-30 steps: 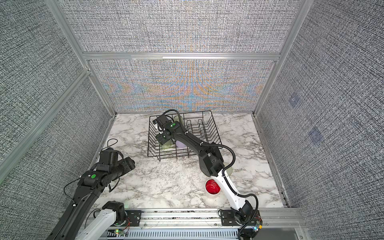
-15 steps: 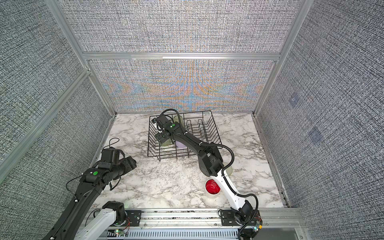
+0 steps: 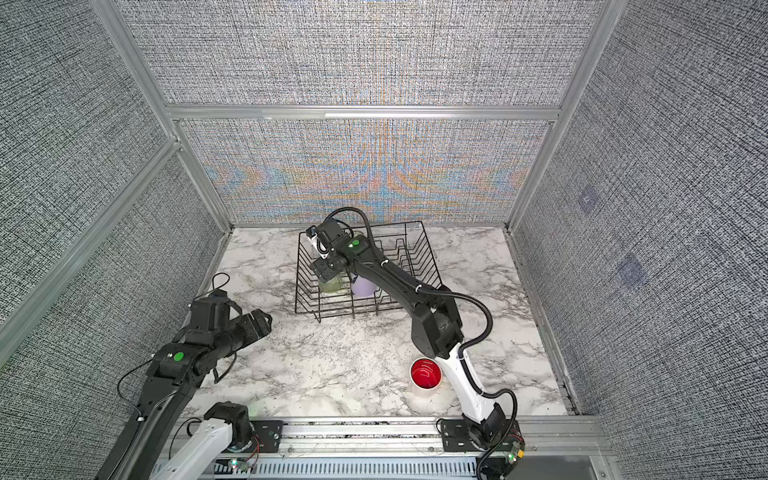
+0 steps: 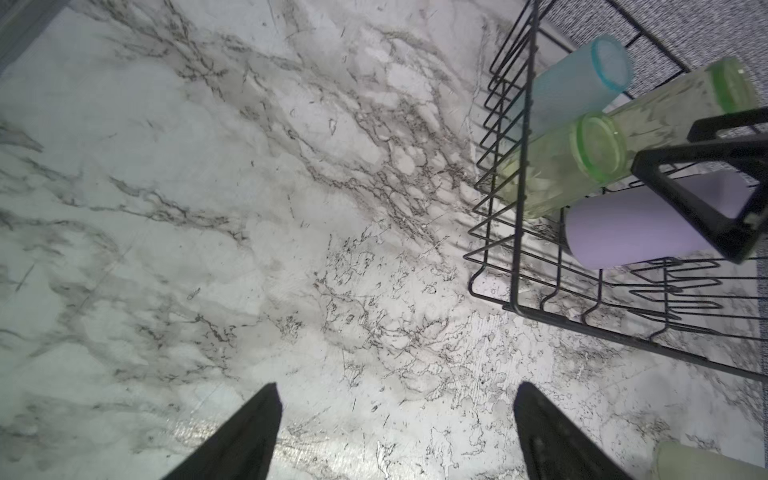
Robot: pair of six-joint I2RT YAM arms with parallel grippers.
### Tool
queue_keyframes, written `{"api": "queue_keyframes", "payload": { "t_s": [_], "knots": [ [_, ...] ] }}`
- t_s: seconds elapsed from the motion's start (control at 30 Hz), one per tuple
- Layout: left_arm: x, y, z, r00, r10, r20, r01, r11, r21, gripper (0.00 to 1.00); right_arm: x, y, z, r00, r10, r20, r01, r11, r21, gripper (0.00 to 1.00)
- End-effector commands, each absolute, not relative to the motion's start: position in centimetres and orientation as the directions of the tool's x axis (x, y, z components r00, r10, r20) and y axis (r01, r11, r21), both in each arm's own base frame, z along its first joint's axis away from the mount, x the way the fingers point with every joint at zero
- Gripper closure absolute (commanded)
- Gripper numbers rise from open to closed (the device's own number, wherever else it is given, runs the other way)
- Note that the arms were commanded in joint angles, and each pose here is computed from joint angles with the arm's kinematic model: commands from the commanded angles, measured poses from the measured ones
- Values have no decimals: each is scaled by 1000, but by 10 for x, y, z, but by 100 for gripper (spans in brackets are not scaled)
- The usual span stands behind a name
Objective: Load the cups into the dish rack
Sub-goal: 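Open the right gripper to stand the lime-green cup in the rack and withdraw, then lower the right gripper over the pale green cup beside the white mug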
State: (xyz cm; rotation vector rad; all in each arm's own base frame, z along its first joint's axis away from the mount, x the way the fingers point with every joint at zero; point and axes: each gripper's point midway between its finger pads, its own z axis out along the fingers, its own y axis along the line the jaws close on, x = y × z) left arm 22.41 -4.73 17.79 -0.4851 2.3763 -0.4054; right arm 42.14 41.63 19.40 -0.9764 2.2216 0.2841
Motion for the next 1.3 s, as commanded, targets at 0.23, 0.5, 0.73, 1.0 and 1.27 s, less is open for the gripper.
{"api": "queue_keyframes", "payload": {
  "t_s": [0.23,0.5,0.73,1.0,1.27],
  "knots": [
    [233,-120,237,-707,-305,-638,221,761,-610,11,387,358,302,-351,-398,-848,-621,776,-108,12],
    [244,-140,264,-648,-300,-701,340,710,-617,11,348,230,303,-342,-359,-869,-339,909,-242,1],
    [250,-165,264,-621,-159,-768,418,761,-496,11,281,133,234,-636,-115,-763,-146,989,-27,1],
    [276,-162,261,-600,-166,-783,355,822,-446,11,214,89,152,-880,38,-474,18,999,48,18],
    [296,-174,255,-637,-201,-744,324,806,-495,10,203,99,111,-944,-9,-331,-30,998,59,34]
  ]
}}
